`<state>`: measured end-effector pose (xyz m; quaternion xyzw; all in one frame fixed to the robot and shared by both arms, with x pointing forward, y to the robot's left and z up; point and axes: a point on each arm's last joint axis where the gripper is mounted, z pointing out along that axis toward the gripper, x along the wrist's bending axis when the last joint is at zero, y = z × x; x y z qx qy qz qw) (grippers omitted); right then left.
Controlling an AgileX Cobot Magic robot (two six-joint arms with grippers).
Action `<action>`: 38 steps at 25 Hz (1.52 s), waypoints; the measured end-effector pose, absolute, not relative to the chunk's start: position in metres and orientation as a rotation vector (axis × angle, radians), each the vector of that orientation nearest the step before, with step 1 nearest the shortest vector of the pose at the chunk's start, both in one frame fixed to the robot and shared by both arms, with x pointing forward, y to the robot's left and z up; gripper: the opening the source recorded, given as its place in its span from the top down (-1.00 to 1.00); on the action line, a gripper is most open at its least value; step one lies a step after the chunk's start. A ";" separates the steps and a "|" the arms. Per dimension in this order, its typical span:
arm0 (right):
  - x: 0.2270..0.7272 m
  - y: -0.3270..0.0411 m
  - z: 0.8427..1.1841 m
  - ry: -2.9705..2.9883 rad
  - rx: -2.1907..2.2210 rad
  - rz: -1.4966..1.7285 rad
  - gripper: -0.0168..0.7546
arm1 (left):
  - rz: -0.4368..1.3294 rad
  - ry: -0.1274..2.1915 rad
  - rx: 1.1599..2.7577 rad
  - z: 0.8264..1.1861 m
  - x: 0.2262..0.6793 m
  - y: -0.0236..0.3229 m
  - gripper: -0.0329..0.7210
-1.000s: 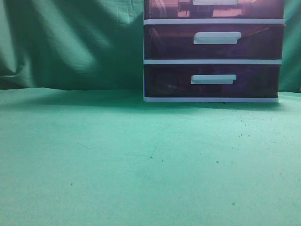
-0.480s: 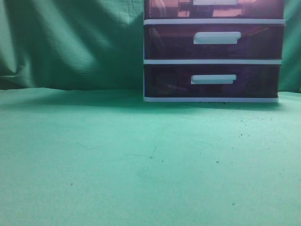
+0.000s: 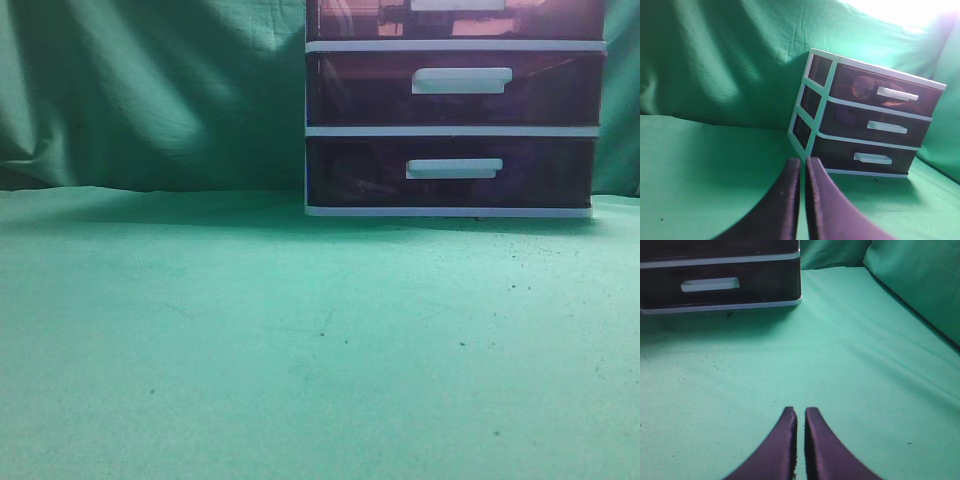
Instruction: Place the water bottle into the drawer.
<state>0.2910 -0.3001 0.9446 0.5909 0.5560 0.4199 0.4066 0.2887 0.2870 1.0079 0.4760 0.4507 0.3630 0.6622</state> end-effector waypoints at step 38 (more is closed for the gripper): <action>0.291 -0.300 0.945 1.398 1.493 1.061 0.83 | 0.902 1.331 1.402 0.951 0.293 0.298 0.91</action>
